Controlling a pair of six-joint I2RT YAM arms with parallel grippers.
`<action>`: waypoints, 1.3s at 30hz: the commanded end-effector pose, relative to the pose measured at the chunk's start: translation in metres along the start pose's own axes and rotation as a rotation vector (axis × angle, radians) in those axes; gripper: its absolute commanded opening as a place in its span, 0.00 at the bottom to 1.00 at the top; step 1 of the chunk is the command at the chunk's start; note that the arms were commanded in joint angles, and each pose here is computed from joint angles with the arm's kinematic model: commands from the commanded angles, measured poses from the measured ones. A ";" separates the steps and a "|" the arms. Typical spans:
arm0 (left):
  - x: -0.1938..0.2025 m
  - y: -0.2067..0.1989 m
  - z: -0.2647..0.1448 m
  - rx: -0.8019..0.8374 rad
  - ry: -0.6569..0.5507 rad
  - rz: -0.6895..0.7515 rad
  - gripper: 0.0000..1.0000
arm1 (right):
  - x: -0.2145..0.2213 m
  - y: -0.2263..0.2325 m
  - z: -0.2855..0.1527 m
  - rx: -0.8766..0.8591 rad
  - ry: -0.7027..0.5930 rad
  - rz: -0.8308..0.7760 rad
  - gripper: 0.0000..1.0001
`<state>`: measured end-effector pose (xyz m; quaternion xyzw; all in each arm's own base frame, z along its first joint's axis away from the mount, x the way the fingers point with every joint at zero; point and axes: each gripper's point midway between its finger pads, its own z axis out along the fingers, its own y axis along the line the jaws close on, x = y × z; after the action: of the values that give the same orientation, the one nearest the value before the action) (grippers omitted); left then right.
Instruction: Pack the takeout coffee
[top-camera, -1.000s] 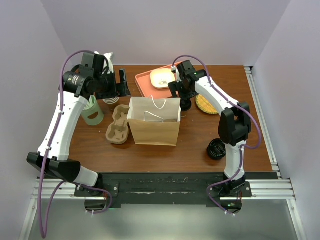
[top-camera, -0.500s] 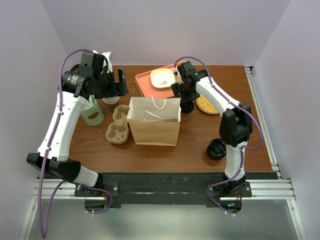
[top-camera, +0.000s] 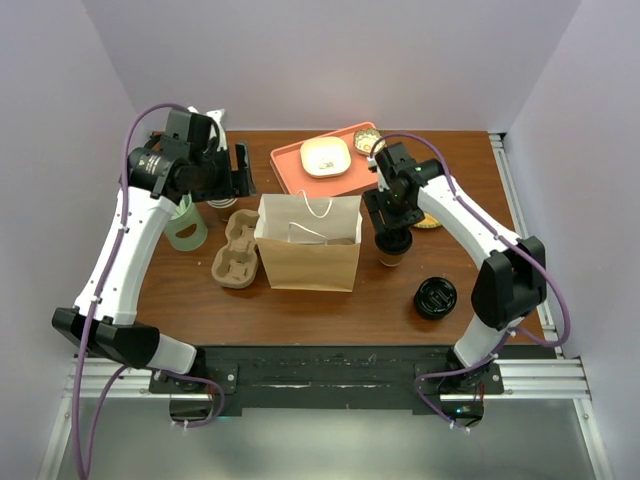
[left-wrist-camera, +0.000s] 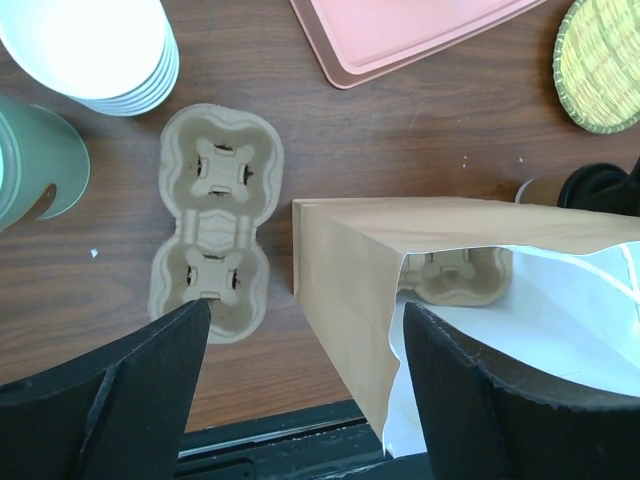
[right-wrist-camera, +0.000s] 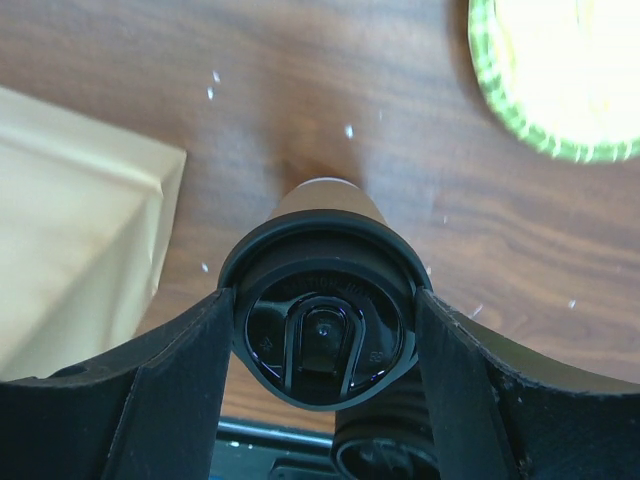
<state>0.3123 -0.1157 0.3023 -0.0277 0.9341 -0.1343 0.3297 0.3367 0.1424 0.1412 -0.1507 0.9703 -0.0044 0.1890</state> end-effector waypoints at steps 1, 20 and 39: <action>-0.010 -0.021 -0.016 0.081 -0.086 0.034 0.81 | 0.008 -0.003 -0.007 0.003 -0.033 0.040 0.66; 0.031 -0.037 0.015 0.047 0.007 0.109 0.63 | -0.024 -0.024 -0.106 0.065 -0.212 0.085 0.62; 0.002 -0.089 -0.022 0.320 -0.340 0.141 0.00 | -0.029 -0.010 -0.209 0.021 -0.402 0.065 0.62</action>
<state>0.3042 -0.1880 0.2883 0.0714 0.9029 -0.1848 0.3814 0.3082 0.1396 0.3289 -0.1194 0.9216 0.0226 0.3686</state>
